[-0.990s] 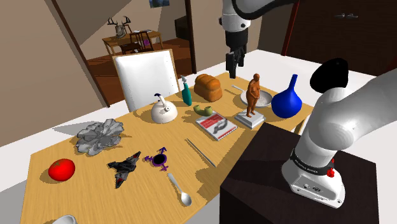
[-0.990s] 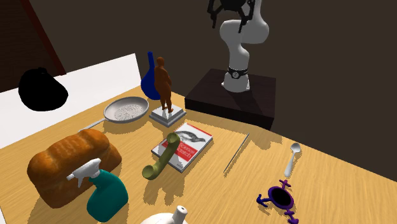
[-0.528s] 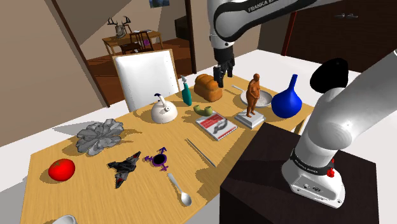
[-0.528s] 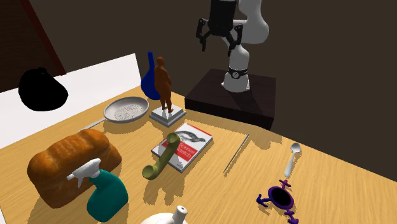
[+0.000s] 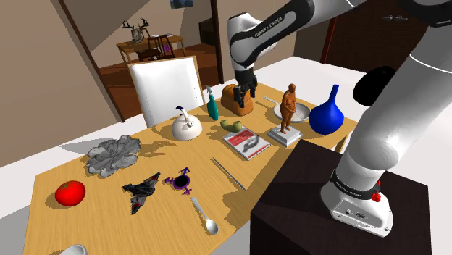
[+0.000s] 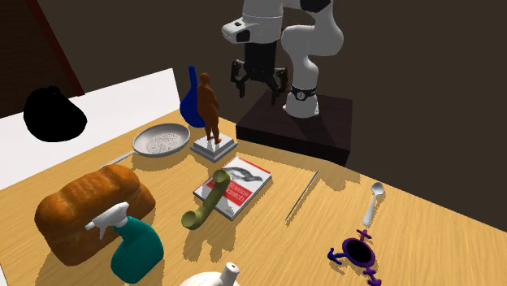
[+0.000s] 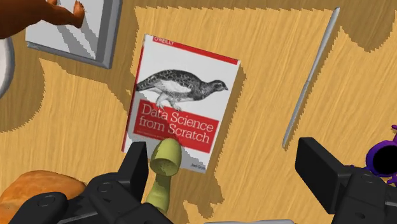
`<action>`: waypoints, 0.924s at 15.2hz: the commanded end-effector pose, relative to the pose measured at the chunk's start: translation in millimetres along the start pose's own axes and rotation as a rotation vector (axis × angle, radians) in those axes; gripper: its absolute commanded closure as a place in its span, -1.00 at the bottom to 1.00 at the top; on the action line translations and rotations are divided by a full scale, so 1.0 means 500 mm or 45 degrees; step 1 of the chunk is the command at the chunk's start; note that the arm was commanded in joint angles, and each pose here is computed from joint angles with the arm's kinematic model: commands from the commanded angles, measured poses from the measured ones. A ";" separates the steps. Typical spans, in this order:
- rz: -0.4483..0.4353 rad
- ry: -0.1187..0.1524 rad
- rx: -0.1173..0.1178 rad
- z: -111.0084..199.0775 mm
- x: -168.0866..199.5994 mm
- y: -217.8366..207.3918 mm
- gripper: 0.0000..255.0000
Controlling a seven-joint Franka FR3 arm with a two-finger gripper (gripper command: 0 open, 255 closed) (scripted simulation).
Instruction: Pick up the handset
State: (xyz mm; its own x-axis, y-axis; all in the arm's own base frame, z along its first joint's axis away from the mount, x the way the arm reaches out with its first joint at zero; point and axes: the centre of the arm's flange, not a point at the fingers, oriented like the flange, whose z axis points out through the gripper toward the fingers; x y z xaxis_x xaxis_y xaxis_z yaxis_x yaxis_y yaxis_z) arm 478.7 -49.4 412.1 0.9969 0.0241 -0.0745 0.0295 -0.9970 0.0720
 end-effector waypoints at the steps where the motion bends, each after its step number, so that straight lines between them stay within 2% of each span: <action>1: 0.020 -0.006 0.010 0.041 0.042 0.010 -1.00; 14: 0.143 -0.053 0.072 0.294 0.269 0.109 -1.00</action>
State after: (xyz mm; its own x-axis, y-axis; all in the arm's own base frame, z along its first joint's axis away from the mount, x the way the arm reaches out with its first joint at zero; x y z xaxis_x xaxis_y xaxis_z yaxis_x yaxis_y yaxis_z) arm 593.5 -106.8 270.3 0.9908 -0.0821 -0.1077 -0.0794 -0.9964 0.0291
